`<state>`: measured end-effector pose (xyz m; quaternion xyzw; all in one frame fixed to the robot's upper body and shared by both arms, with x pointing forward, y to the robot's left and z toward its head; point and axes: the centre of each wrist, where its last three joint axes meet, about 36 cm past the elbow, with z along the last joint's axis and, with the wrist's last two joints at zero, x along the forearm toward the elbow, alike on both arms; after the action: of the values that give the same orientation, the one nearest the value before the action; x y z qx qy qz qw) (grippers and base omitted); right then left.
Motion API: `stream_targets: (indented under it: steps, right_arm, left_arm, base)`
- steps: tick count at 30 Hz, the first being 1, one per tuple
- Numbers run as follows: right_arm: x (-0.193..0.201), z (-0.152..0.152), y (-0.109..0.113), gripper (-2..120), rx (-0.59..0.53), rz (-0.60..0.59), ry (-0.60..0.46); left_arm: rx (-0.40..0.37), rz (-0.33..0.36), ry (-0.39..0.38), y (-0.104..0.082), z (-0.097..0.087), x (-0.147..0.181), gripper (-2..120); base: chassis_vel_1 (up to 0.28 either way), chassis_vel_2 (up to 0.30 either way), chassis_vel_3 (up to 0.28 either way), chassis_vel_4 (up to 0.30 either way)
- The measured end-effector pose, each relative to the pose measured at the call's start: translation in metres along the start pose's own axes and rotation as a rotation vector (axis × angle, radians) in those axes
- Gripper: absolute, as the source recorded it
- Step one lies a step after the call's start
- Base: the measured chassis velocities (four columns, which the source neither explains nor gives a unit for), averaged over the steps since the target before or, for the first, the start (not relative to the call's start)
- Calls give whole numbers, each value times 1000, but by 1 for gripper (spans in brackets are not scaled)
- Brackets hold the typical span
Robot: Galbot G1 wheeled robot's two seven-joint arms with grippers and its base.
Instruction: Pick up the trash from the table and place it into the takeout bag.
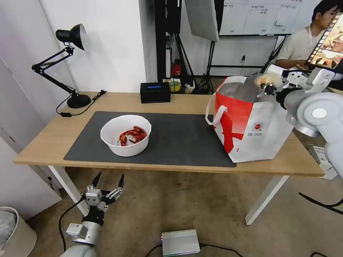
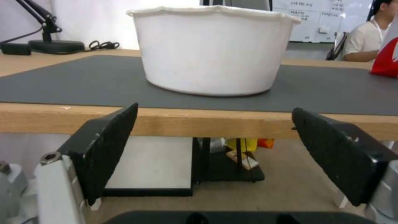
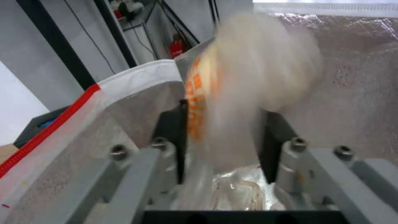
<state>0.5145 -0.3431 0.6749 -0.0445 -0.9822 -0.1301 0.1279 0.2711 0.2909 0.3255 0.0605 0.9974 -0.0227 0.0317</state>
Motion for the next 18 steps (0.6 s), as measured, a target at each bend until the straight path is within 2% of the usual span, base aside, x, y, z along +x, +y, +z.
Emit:
stream_targets:
  steps: [1,2,6,7,9,10,11,13,14,16,17,18]
  right_arm:
    - [0,0,0,41,0,1,-1]
    - [0,0,0,41,0,1,-1]
    - [1,1,0,62,-2,2,-3]
    - [1,1,0,62,-2,2,-3]
    - [1,1,0,71,-1,1,-6]
    - [1,1,0,71,-1,1,-6]
    - [2,2,1,79,-1,-8,-13]
    - [4,8,2,86,2,-46,-69]
    - [4,8,2,86,2,-46,-69]
    - [5,21,4,97,46,-105,-193]
    - [5,21,4,97,46,-105,-193]
    - [5,28,4,99,76,-126,-250]
  left_arm:
    - [0,0,0,0,0,0,100]
    - [0,0,0,0,0,0,100]
    - [0,0,-2,0,0,0,100]
    - [0,0,-2,0,0,0,100]
    - [-1,1,-3,0,-1,-1,100]
    - [-1,1,-3,0,-1,-1,100]
    - [-1,1,-4,0,-1,-1,100]
    - [0,1,-5,-1,-1,-1,100]
    - [0,1,-5,-1,-1,-1,100]
    - [0,1,-5,-1,-1,-1,100]
    - [0,1,-5,-1,-1,-1,100]
    - [0,1,-5,-1,-1,-1,100]
  base:
    - [0,0,0,0]
    - [0,0,0,0]
    - [0,0,0,0]
    - [0,0,0,0]
    - [0,0,0,0]
    - [0,0,0,0]
    - [0,0,0,0]
    - [0,0,0,0]
    - [0,0,0,0]
    - [0,0,0,0]
    - [0,0,0,0]
    - [0,0,0,0]
